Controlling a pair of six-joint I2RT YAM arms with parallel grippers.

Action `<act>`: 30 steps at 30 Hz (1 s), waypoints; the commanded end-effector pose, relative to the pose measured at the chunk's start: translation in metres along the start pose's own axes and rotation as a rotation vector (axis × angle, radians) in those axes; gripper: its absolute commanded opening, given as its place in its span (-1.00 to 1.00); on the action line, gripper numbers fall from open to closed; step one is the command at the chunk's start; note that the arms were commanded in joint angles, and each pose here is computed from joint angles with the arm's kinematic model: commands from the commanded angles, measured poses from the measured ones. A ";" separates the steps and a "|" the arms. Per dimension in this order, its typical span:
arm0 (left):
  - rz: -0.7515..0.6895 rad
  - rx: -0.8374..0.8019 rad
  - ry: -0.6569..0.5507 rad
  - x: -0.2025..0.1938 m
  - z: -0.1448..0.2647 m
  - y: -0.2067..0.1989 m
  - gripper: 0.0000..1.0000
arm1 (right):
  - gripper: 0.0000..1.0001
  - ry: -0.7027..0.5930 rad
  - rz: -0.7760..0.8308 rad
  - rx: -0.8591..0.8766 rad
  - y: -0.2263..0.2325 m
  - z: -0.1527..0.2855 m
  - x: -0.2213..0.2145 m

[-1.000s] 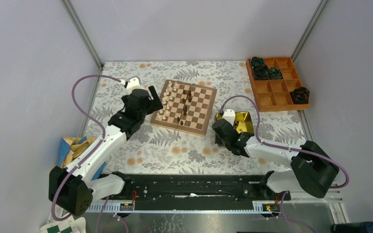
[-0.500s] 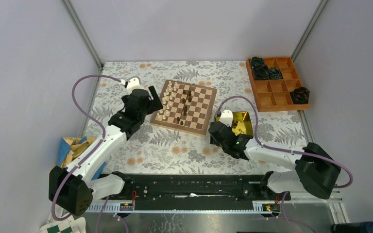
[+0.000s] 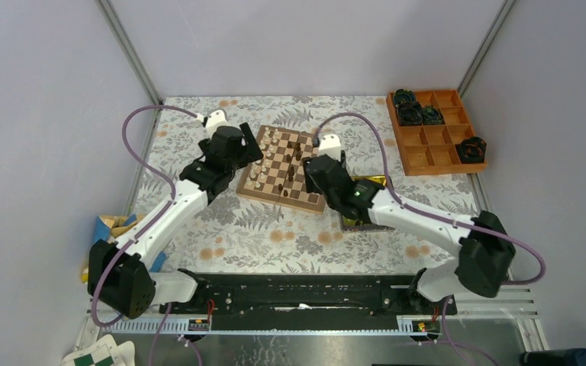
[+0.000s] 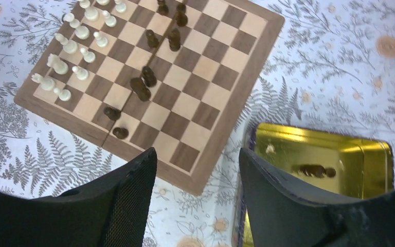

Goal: Set up the chess pieces on the board
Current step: Pick up the chess piece from the chessboard.

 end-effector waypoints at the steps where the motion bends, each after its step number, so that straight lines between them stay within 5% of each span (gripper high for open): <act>1: 0.059 -0.034 -0.061 0.015 -0.011 -0.019 0.97 | 0.34 -0.008 0.067 0.012 0.004 -0.034 0.031; 9: 0.120 -0.038 -0.087 0.016 -0.037 -0.026 0.96 | 0.36 0.060 0.033 0.099 0.002 -0.113 0.046; 12: 0.129 -0.043 -0.093 0.015 -0.043 -0.027 0.95 | 0.50 0.067 0.029 0.129 0.005 -0.133 0.046; 30: 0.127 -0.044 -0.089 0.008 -0.063 -0.027 0.95 | 0.45 0.090 0.029 0.205 0.016 -0.183 0.049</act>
Point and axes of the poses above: each gripper's point midway between its finger pads, its own z axis back along the fingers, its own y axis along the line the jaws close on, x = y × z, the point moved 10 cm from there along z, back along the fingers, and after that the axes turned 11 degrees about z, right-handed, at the moved point
